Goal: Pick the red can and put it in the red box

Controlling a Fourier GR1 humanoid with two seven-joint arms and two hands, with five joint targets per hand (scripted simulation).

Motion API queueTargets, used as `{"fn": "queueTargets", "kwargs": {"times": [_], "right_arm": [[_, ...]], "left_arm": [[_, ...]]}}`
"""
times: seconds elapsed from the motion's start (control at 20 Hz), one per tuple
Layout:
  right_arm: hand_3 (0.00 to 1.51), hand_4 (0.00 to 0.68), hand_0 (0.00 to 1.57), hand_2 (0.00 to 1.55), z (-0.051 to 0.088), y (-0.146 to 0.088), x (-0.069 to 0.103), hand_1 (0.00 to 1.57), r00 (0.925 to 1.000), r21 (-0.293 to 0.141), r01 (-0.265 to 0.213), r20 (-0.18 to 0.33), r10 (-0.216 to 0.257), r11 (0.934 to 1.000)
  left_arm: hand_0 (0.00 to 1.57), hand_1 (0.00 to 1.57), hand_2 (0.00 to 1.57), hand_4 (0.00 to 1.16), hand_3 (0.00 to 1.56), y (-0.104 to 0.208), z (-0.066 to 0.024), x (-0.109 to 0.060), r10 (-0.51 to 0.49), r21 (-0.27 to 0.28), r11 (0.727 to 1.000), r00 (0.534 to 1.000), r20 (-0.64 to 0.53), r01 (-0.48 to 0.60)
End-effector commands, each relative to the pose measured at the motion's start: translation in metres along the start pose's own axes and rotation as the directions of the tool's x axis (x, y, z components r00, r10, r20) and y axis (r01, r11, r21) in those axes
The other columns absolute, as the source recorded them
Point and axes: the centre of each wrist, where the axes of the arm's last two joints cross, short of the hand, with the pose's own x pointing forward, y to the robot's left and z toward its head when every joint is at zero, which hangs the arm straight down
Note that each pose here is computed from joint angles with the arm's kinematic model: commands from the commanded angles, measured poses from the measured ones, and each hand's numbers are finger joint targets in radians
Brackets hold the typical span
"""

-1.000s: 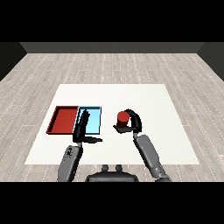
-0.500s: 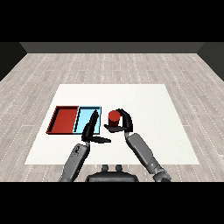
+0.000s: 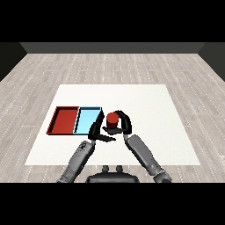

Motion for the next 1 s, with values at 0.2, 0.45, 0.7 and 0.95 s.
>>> {"fn": "queueTargets", "kwargs": {"times": [0.2, 0.45, 0.7, 0.95], "right_arm": [[1.38, 0.637, 1.44, 1.43, 0.012, 0.022, 0.000, 1.44, 0.9998, 0.003, -0.017, -0.005, 0.017, 0.9999], [1.38, 0.626, 1.45, 1.44, 0.008, 0.027, -0.003, 1.45, 0.9999, 0.035, 0.005, -0.010, -0.005, 0.9994], [1.37, 0.622, 1.49, 1.44, 0.007, 0.005, 0.007, 1.49, 0.9982, 0.031, 0.060, -0.008, -0.060, 0.9977], [1.38, 0.618, 1.50, 1.45, 0.000, 0.026, 0.022, 1.50, 0.9989, 0.038, 0.046, 0.012, -0.046, 0.9982]], "left_arm": [[0.00, 0.00, 0.00, 0.00, 0.00, 0.004, 0.0096, -0.011, 0.017, -0.011, 1.000, 0.999, -0.042, -0.017], [0.00, 0.00, 0.00, 0.00, 0.00, -0.001, -0.0056, -0.023, 0.049, -0.006, 0.999, 0.997, -0.058, -0.050], [0.00, 0.00, 0.00, 0.00, 0.00, -0.016, 0.0177, -0.017, 0.056, -0.030, 0.998, 0.998, -0.024, -0.057], [0.00, 0.00, 0.00, 0.00, 0.00, -0.029, -0.0177, -0.003, 0.049, -0.050, 0.997, 0.998, -0.038, -0.050]]}}
